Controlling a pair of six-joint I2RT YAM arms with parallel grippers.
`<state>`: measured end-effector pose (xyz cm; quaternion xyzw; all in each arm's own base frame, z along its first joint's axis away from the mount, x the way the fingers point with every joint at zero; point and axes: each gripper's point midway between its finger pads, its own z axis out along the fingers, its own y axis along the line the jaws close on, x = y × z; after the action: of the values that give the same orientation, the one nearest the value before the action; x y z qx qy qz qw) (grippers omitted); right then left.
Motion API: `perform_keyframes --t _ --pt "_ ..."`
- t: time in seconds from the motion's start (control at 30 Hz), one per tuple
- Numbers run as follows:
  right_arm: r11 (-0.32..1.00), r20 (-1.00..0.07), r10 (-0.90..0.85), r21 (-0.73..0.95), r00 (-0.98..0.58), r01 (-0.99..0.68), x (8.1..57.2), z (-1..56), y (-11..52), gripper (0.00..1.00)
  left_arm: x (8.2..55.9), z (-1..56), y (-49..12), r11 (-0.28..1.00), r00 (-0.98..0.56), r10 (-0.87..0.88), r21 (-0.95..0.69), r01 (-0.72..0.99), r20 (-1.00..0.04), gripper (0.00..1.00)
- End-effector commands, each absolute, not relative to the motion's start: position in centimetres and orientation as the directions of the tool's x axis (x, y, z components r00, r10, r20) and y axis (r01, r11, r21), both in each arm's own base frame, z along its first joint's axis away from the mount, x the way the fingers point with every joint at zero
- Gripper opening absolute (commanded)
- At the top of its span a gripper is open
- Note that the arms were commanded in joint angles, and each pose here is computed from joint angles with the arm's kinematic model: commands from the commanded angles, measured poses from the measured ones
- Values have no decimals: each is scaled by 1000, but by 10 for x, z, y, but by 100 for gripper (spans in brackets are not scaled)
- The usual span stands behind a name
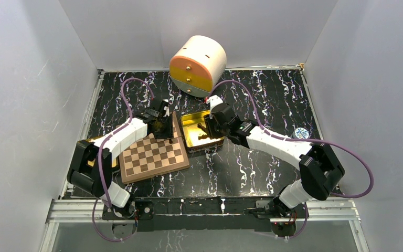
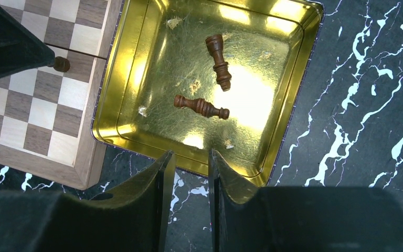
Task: Set up the chess pieces on the board
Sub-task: Pick up the chess piece from the chessboard.
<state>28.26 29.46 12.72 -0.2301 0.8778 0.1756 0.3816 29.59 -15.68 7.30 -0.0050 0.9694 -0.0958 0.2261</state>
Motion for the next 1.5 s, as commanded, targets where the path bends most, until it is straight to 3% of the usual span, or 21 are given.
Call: perform_keyframes --t 0.0,0.87,0.97,1.1,1.47 --pt "830 -794 -218 156 -568 -536 287 146 297 38 302 72 -155 986 -884 -57 -162 22 -464 31" --pt "830 -799 -212 157 -563 -536 287 147 296 37 289 60 -154 992 -903 -44 -124 10 -428 25" --pt "829 -799 -212 158 -562 -537 287 147 297 37 288 60 -155 992 -905 -42 -127 13 -424 20" --pt "828 -798 -212 161 -565 -538 286 147 297 36 289 66 -155 992 -898 -41 -125 15 -437 13" --pt "825 -794 -212 167 -569 -541 284 145 297 36 307 110 -130 999 -867 -33 -38 -16 -498 12"
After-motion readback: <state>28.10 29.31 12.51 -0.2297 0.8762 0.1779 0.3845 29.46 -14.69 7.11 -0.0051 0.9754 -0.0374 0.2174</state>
